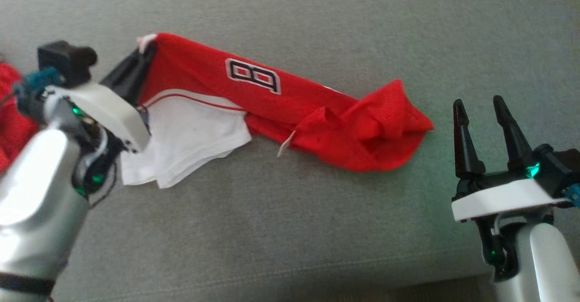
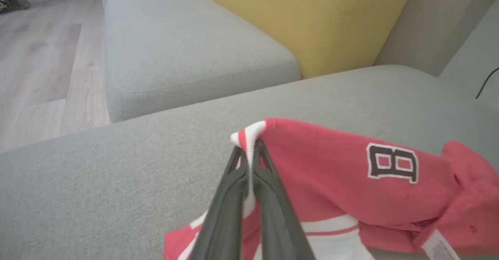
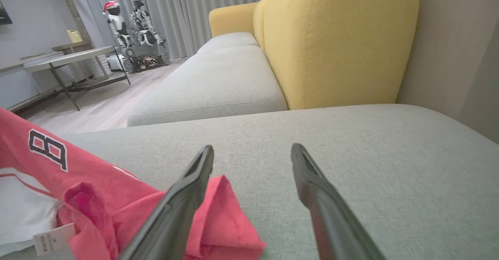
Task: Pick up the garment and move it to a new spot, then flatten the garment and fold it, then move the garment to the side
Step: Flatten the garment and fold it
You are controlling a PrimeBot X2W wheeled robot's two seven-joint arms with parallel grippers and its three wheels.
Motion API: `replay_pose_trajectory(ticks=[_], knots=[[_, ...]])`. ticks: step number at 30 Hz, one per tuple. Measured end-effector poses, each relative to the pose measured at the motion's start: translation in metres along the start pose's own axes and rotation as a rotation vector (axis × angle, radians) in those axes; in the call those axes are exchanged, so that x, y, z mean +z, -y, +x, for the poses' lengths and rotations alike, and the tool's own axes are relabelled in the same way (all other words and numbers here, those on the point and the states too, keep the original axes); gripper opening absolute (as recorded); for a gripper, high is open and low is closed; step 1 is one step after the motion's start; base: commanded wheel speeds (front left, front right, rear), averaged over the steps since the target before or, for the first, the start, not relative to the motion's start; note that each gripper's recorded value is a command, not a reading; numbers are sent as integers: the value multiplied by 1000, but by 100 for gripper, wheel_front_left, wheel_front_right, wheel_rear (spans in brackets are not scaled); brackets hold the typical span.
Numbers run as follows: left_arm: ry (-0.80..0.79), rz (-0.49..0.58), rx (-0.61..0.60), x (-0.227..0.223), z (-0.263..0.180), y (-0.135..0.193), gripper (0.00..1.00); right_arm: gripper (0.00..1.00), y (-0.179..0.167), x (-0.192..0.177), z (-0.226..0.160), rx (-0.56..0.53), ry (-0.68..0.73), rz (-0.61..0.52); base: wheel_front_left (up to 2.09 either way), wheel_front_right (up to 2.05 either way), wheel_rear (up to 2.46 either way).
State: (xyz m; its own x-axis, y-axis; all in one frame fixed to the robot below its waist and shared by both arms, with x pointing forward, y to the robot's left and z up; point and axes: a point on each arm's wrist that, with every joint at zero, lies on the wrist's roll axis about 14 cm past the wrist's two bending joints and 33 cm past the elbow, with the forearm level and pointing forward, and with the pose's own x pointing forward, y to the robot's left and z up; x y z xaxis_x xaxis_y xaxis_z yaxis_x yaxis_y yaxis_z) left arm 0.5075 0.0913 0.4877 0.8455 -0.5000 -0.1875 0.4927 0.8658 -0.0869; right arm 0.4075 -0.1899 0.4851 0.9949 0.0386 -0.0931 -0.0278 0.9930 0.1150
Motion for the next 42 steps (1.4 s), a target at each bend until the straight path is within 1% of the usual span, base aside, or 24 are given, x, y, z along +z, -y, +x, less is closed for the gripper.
replay_pose_trajectory(ticks=[5,6,7,8,10,15,18,19,21,30,36,42], knots=[[-131,-35,30,-38,26,-20,0,100,12,-6,-3,-37,-10,1,0,0,0],[-145,-46,40,-43,31,-23,24,100,15,-8,-4,-45,-15,0,0,0,0],[-155,-58,47,-48,35,-25,86,100,18,-10,-5,-53,-23,-1,0,0,0],[-159,-66,49,-51,38,-25,100,100,20,-11,-6,-59,-23,-1,0,0,0],[-153,-79,54,-53,43,-24,100,100,22,-12,-7,-67,-26,-2,0,0,0],[-49,-87,74,-37,42,-25,100,100,23,-8,-7,-69,-13,-2,0,0,0],[38,-66,114,-20,34,-32,100,100,19,-4,-5,-56,1,-2,0,0,0],[87,-39,141,-8,26,-34,100,100,14,-1,-3,-42,10,-6,0,0,0],[106,-24,154,-4,21,-34,100,100,12,1,-2,-34,14,-9,0,0,0],[247,29,305,16,-56,-30,100,100,-16,16,5,46,40,-29,0,0,0],[233,22,339,-3,-104,-11,100,100,-32,19,-1,91,36,-38,0,0,0],[228,20,362,-11,-133,1,100,100,-41,26,-8,115,52,-41,0,0,0]])
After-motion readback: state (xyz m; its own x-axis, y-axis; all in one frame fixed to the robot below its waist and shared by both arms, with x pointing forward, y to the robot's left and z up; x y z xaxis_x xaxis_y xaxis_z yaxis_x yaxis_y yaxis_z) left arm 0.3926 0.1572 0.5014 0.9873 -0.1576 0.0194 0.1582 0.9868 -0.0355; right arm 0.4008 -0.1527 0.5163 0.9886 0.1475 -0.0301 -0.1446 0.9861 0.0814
